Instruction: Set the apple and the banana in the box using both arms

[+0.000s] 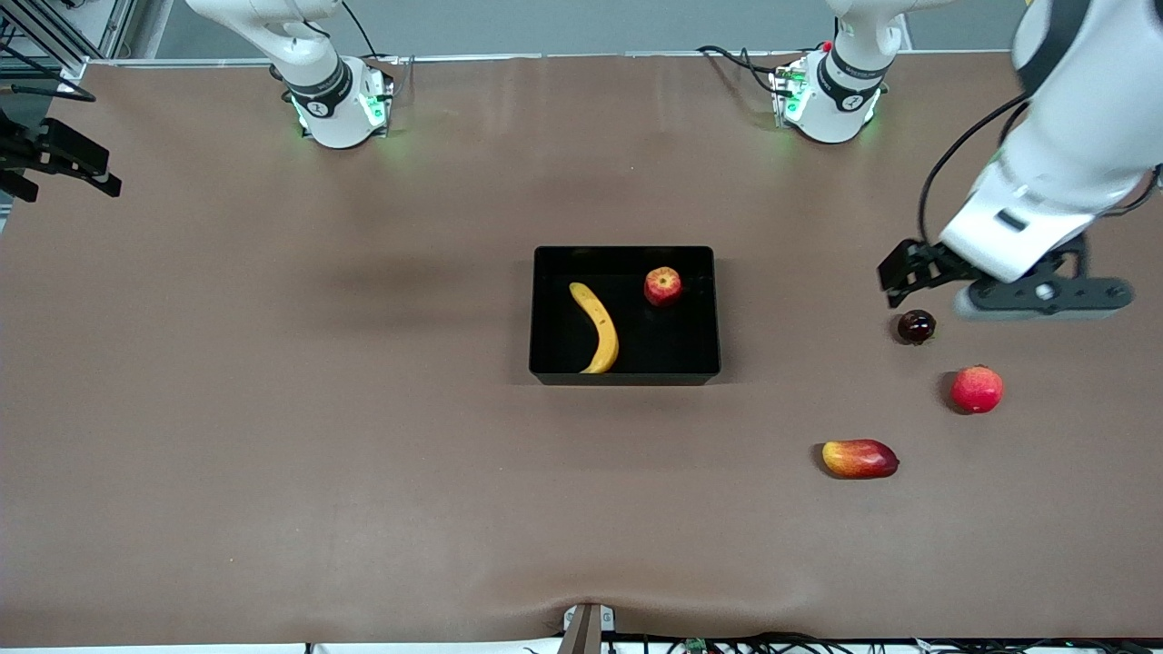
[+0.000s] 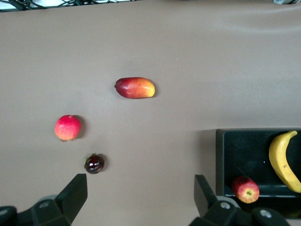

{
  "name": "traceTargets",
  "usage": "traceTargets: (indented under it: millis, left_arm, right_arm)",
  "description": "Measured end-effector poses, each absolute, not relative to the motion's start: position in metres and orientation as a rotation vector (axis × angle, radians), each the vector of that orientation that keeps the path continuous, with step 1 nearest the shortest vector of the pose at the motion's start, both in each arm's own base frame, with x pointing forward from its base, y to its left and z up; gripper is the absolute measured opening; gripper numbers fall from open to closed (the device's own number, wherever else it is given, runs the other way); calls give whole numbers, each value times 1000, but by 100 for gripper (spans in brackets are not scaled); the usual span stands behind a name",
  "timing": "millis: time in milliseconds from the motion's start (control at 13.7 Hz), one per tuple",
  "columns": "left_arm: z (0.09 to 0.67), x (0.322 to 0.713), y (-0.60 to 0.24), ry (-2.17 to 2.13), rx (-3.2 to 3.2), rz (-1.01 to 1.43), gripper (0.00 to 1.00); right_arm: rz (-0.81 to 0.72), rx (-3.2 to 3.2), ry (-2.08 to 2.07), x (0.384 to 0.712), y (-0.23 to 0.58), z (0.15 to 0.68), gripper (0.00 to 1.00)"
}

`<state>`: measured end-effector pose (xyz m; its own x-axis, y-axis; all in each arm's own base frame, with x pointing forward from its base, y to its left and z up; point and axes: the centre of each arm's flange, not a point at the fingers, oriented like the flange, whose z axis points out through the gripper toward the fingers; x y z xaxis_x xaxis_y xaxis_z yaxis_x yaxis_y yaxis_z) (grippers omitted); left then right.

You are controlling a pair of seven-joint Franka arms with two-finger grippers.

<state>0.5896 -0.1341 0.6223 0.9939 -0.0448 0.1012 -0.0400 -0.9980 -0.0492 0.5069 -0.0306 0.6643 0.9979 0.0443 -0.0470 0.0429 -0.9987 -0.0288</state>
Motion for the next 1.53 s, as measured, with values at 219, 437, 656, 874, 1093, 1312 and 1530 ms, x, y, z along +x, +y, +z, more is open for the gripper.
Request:
traceTargets:
  millis: [219,437,656,874,1093,1312,1530]
  left_arm:
    - [632,579,-101,20,-3140,-117,100]
    - [629,561,-96,-8,-3143,-75,100]
    - [637,546,-84,-51,-3138,-78,100]
    - [642,532,-68,-93,-3133,-63,100]
    - [649,521,-66,-97,-3130,-37,100]
    - [655,509,-70,-82,-3127,-38,100]
    - [656,507,-71,-77,-3127,-37,100]
  right_arm:
    - [74,-3112,-68,507,-31,664,100]
    - [74,-3112,-68,507,-31,664,100]
    - [74,-3112,-68,507,-31,664,100]
    - [74,-3112,-68,507,-31,664,100]
    - [74,-3112,-69,507,-30,664,100]
    - [74,-3112,-69,507,-30,664,100]
    - [74,-3112,-69,507,-30,664,100]
